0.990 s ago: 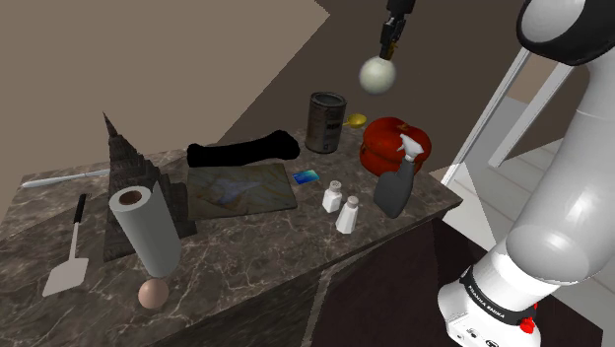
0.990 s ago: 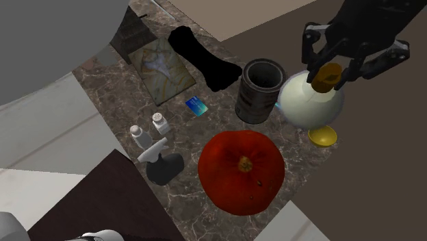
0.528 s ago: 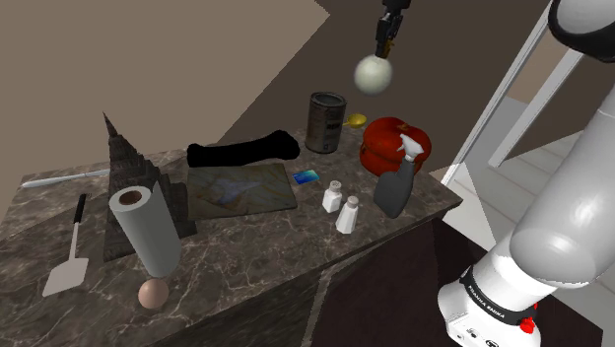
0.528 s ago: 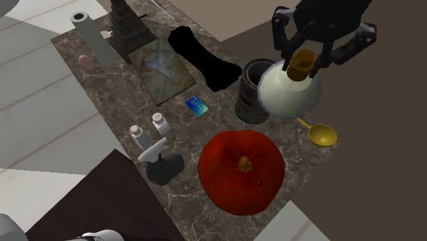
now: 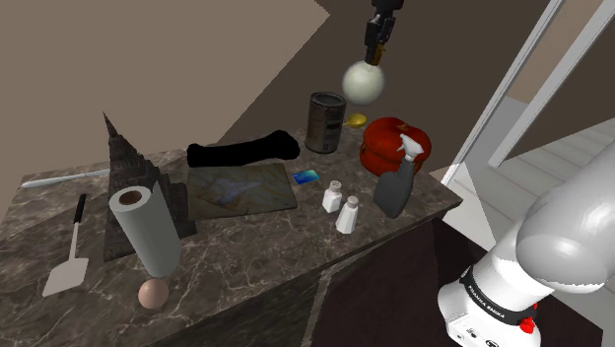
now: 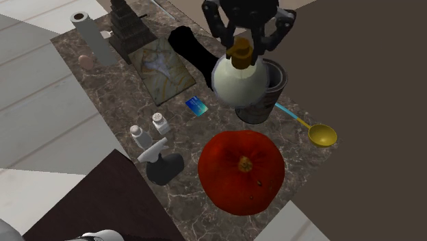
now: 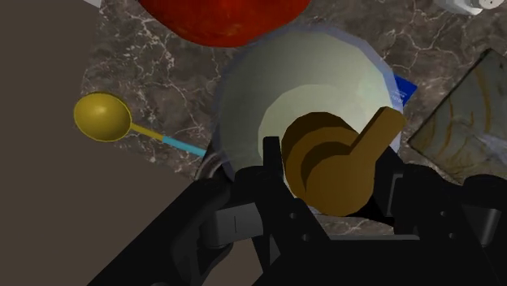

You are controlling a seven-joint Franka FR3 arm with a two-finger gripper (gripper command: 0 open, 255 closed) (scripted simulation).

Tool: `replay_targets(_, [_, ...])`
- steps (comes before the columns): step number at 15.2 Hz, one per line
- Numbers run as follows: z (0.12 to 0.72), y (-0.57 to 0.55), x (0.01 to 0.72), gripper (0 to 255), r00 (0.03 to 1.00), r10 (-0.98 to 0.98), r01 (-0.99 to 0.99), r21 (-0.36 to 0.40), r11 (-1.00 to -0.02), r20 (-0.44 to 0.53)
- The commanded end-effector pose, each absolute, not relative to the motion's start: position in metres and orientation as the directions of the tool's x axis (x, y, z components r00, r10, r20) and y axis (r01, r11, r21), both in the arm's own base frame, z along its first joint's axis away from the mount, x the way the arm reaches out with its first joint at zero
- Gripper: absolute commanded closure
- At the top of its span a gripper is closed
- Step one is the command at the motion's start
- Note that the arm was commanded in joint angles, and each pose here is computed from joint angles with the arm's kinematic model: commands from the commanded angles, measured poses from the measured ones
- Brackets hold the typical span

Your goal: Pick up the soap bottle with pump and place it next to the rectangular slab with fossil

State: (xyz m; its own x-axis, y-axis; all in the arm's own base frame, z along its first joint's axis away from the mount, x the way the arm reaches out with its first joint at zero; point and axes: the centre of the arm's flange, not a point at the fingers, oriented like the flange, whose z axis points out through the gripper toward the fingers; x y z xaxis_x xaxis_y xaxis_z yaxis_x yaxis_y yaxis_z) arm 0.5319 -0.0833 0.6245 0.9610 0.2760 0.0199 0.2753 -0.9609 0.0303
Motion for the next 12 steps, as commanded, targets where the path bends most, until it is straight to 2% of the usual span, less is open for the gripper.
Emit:
replay_targets(1, [0.625,-0.058,0.523,255,0.961,0.274,0.274,0.031,-0.961,0.020])
replay_targets(12, [0.625,0.078,0.472,255,0.961,0.274,0.274,0.031,-0.961,0.020])
